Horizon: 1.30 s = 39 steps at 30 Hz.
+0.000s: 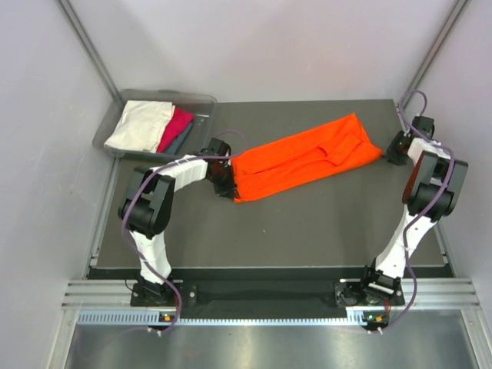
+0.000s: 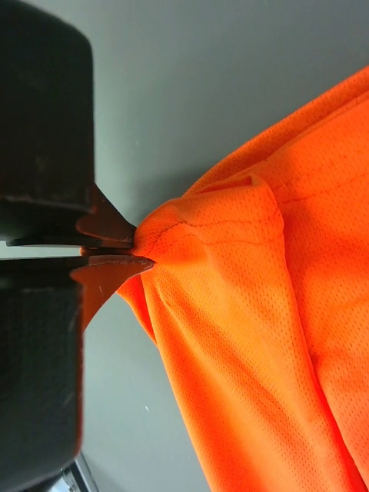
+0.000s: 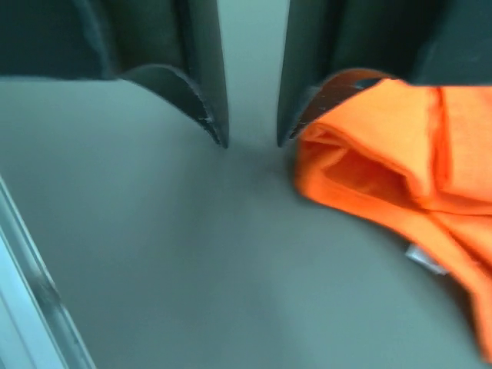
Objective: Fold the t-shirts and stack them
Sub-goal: Fold the tshirt
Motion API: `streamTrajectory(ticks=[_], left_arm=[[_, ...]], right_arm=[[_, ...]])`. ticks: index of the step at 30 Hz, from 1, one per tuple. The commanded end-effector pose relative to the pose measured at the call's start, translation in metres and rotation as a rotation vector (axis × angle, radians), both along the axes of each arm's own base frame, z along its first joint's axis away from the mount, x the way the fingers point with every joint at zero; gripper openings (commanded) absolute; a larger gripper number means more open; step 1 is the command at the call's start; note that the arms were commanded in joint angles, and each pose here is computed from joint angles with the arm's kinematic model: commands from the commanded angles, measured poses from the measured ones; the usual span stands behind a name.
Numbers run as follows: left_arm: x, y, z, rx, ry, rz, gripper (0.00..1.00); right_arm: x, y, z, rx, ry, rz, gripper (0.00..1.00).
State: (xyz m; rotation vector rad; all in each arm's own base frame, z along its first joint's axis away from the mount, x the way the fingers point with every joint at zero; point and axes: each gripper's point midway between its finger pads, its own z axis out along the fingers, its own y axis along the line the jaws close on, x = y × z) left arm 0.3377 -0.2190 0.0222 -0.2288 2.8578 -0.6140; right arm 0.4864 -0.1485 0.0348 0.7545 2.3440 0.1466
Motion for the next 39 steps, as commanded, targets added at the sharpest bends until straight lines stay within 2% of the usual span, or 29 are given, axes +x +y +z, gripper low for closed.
streamTrajectory(ticks=[1,2,3,4,6,8,12,16,19,26,27,28,32,34,36,39], left_arm=[[-0.021,0.026,-0.008,0.097,0.041,-0.021,0.0],[-0.023,0.025,-0.006,0.087,0.04,-0.029,0.0],[-0.023,0.023,0.0,0.076,0.022,-0.038,0.0],[-0.022,0.021,0.003,0.07,0.007,-0.047,0.0],[-0.023,0.02,0.01,0.061,-0.016,-0.055,0.0],[-0.024,0.018,0.014,0.049,-0.023,-0.06,0.0],[-0.026,0.015,0.016,0.039,-0.01,-0.051,0.0],[-0.027,0.016,0.018,0.043,-0.009,-0.051,0.0],[-0.031,0.02,0.025,0.06,-0.02,-0.053,0.08],[-0.068,0.03,0.035,0.059,0.02,-0.06,0.14],[-0.071,0.031,0.038,0.058,0.021,-0.06,0.16],[-0.075,0.033,0.041,0.062,0.02,-0.059,0.23],[-0.084,0.04,0.071,0.057,-0.017,-0.043,0.4],[-0.085,0.042,0.078,0.063,-0.02,-0.03,0.44],[-0.083,0.041,0.089,0.053,-0.035,-0.02,0.44],[-0.068,0.034,0.1,0.024,-0.09,-0.017,0.41]], right_arm=[[-0.009,-0.012,0.041,-0.047,-0.024,-0.025,0.34],[-0.015,-0.008,0.05,-0.042,-0.024,-0.038,0.38],[-0.024,-0.002,0.051,-0.024,-0.018,-0.058,0.46],[-0.024,0.005,0.077,-0.022,-0.074,-0.043,0.49],[-0.027,0.017,0.093,-0.021,-0.096,-0.026,0.55],[-0.025,0.03,0.114,0.006,-0.153,0.018,0.57],[-0.01,0.057,0.11,0.085,-0.185,0.067,0.49],[0.004,0.071,0.069,0.197,-0.155,0.069,0.39],[0.005,0.072,0.039,0.228,-0.108,0.051,0.35],[-0.01,0.045,-0.009,0.117,0.034,0.023,0.34],[-0.013,0.04,-0.008,0.089,0.048,0.017,0.34],[-0.019,0.032,-0.005,0.041,0.073,-0.005,0.35],[-0.022,0.029,0.028,-0.055,0.083,0.014,0.5],[-0.016,0.036,0.06,-0.106,0.033,0.032,0.64],[-0.01,0.056,0.077,-0.124,0.004,0.081,0.77],[-0.009,0.09,0.091,-0.087,-0.02,0.152,0.81]])
